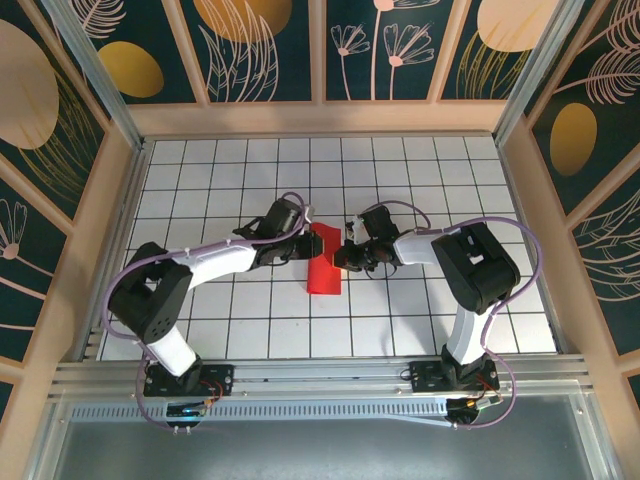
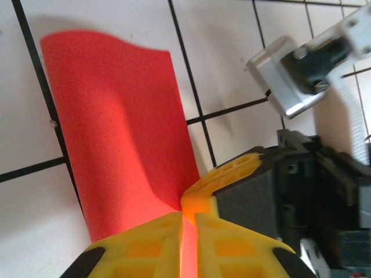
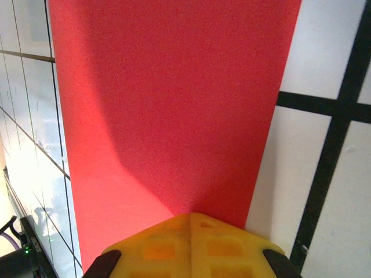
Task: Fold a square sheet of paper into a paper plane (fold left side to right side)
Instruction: First fold the square sheet of paper in half at the center of the table.
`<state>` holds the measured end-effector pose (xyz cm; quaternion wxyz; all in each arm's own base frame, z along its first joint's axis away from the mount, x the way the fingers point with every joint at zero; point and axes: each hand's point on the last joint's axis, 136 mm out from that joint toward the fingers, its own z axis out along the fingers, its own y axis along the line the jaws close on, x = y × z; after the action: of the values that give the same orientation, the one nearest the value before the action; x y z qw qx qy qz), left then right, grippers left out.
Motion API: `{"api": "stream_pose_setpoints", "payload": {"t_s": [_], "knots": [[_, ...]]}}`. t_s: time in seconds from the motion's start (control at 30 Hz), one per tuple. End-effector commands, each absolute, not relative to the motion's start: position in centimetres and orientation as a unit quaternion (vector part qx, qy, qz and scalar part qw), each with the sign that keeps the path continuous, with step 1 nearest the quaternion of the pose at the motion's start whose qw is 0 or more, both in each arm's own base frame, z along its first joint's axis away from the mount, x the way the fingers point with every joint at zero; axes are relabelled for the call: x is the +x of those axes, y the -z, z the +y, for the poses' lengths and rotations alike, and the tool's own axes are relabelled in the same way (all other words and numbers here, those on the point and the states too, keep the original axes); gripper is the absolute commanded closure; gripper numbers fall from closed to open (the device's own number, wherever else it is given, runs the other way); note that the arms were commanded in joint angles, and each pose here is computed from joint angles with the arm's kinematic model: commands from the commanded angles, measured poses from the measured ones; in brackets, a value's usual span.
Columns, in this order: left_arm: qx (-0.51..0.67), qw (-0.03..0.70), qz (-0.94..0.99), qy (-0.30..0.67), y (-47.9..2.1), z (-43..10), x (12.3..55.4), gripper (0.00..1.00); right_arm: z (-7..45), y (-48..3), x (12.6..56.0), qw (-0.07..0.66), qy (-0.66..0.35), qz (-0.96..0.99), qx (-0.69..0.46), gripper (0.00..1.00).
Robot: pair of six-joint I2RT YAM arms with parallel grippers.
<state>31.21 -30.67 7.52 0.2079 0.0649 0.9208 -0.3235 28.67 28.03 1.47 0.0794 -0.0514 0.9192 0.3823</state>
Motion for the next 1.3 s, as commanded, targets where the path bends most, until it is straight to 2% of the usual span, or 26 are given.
{"api": "stream_pose_setpoints", "payload": {"t_s": [0.0, 0.43, 0.83, 1.1, 1.27], "knots": [[0.069, 0.202, 0.917, 0.338, -6.5, -31.3, 31.3, 0.88, 24.6, 4.0, 26.5, 0.036, -0.277, 0.960, -0.028, 1.00], [0.045, 0.171, 0.931, 0.320, -2.0, -29.4, 30.4, 0.91, 23.8, 4.9, 26.1, 0.025, -0.254, 0.966, -0.032, 1.00], [0.020, 0.161, 0.933, 0.322, -0.4, -27.1, 29.9, 0.92, 22.9, 5.4, 25.7, 0.020, -0.229, 0.972, -0.038, 1.00], [0.011, 0.180, 0.933, 0.311, -1.5, -24.8, 30.4, 0.93, 23.0, 5.4, 25.7, 0.019, -0.231, 0.972, -0.039, 1.00], [0.029, 0.220, 0.913, 0.343, -5.4, -25.4, 31.1, 0.95, 23.1, 5.3, 25.8, 0.021, -0.233, 0.971, -0.040, 1.00]]}}
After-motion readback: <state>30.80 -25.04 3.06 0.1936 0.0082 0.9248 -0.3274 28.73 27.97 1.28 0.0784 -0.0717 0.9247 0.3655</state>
